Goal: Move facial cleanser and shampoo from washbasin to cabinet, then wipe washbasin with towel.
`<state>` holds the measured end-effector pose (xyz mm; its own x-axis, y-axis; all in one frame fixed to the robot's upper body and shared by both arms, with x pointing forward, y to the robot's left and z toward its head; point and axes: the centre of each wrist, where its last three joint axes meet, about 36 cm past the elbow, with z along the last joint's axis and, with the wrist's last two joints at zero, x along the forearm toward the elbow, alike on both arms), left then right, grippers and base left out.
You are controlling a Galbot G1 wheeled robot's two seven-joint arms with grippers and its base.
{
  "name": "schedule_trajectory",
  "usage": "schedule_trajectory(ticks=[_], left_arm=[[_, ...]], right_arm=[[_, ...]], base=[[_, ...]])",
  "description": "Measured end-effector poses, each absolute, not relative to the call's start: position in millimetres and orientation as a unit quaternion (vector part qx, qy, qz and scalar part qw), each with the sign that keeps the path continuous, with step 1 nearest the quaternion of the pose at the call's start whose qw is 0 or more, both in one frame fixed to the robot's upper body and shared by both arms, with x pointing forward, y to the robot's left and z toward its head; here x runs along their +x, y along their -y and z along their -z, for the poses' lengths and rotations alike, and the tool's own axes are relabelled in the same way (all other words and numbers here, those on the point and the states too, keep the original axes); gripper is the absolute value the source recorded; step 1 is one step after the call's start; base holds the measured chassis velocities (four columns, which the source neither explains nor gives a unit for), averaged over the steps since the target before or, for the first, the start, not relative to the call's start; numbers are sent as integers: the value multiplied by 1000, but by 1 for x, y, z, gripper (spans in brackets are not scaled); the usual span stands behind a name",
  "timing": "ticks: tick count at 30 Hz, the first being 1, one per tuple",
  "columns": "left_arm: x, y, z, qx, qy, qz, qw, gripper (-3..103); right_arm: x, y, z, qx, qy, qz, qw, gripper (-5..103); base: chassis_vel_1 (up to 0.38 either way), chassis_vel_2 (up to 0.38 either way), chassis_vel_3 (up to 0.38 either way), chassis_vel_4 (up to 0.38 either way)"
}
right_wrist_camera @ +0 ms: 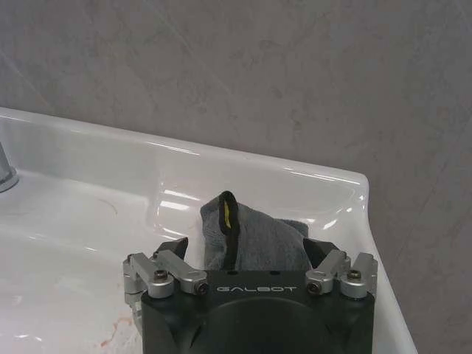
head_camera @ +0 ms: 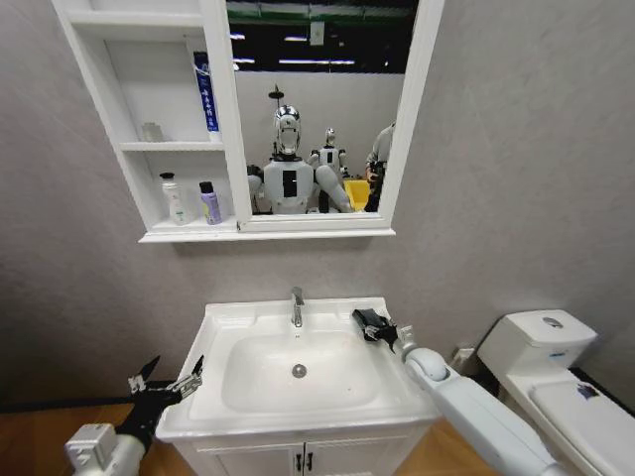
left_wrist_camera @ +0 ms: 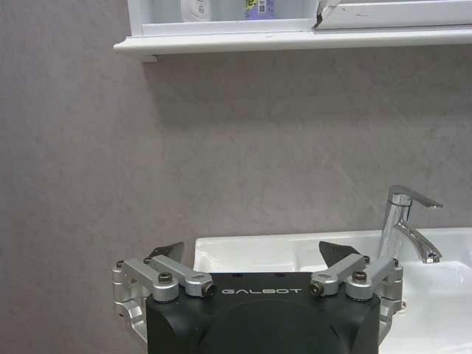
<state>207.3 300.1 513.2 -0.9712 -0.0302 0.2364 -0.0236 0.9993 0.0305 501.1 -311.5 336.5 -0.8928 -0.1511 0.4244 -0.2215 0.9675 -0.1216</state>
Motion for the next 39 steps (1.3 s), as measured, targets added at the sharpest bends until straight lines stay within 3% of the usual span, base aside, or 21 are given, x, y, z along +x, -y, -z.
schedule_trajectory(ticks=[1, 3, 4, 14, 20, 25, 34, 39], left_arm=[[207, -300, -513, 14, 993, 14, 119, 100], [207, -300, -513, 14, 993, 14, 119, 100], [207, -300, -513, 14, 993, 14, 119, 100], [207, -300, -513, 14, 993, 14, 119, 100], [207, -300, -513, 14, 993, 14, 119, 100], [207, -300, -513, 14, 993, 14, 119, 100], [207, -300, -513, 14, 993, 14, 119, 100], [207, -300, -513, 14, 993, 14, 119, 100]], right_arm=[[500, 310, -337, 94, 969, -85, 214, 90], [499, 309, -337, 93, 968, -86, 217, 90], [499, 311, -337, 90, 968, -91, 218, 98], [499, 332, -337, 107, 982, -49, 150, 100], [472, 327, -382, 73, 991, -4, 109, 100], [406, 310, -431, 52, 997, -6, 56, 100], [241, 306, -433, 8, 995, -14, 95, 100], [212, 300, -427, 7, 994, -4, 113, 100]], base=[[0, 0, 0, 0], [0, 0, 0, 0], [0, 0, 0, 0], [0, 0, 0, 0], [0, 0, 0, 0], [0, 0, 0, 0], [0, 0, 0, 0], [0, 0, 0, 0]])
